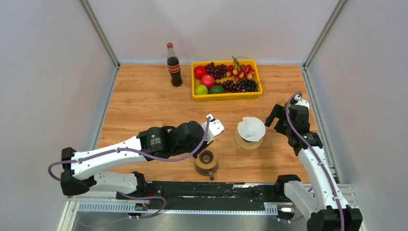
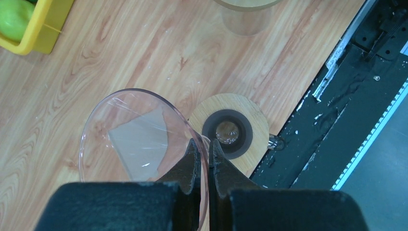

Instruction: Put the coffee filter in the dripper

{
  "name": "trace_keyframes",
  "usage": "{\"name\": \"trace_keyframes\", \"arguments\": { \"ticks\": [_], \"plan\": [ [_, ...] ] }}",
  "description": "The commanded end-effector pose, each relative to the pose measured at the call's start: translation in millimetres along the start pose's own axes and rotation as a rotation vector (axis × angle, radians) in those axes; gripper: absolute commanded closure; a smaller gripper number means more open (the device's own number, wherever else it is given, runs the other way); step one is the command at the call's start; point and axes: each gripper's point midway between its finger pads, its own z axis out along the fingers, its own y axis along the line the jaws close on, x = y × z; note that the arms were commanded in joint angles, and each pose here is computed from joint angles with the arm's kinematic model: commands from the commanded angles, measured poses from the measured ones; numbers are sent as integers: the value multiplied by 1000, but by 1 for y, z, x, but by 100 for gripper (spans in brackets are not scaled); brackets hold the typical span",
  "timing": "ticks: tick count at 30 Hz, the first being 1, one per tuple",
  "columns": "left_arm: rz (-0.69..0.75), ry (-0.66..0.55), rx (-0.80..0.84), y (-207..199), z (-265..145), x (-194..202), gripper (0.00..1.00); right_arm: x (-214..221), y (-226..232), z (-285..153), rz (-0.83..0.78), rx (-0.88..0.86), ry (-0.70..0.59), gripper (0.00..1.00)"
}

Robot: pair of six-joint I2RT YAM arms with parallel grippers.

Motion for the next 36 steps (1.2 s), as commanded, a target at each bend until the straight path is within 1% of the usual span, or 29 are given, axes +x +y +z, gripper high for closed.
{"name": "trace_keyframes", "arguments": {
  "ticks": [1,8,14,20,30,36],
  "plan": [
    [-21,-42,-16,-3,-7,-13,100,-9,0,1,-6,-3,-41,0],
    [-36,-101,21,-17,-2,-24,100,-9,0,0,-5,-5,-47,0],
    [-10,-77,44,-29,5,-20,100,-9,0,0,-4,-5,-45,0],
    [-1,-15,33,-34,12,-1,100,-9,-1,2,1,5,-43,0],
    [-13,-82,9,-35,25,-4,100,-7,-1,4,2,4,-32,0],
    [-11,-71,-13,-33,30,-1,100,-7,-1,4,1,2,-30,0]
  ]
}}
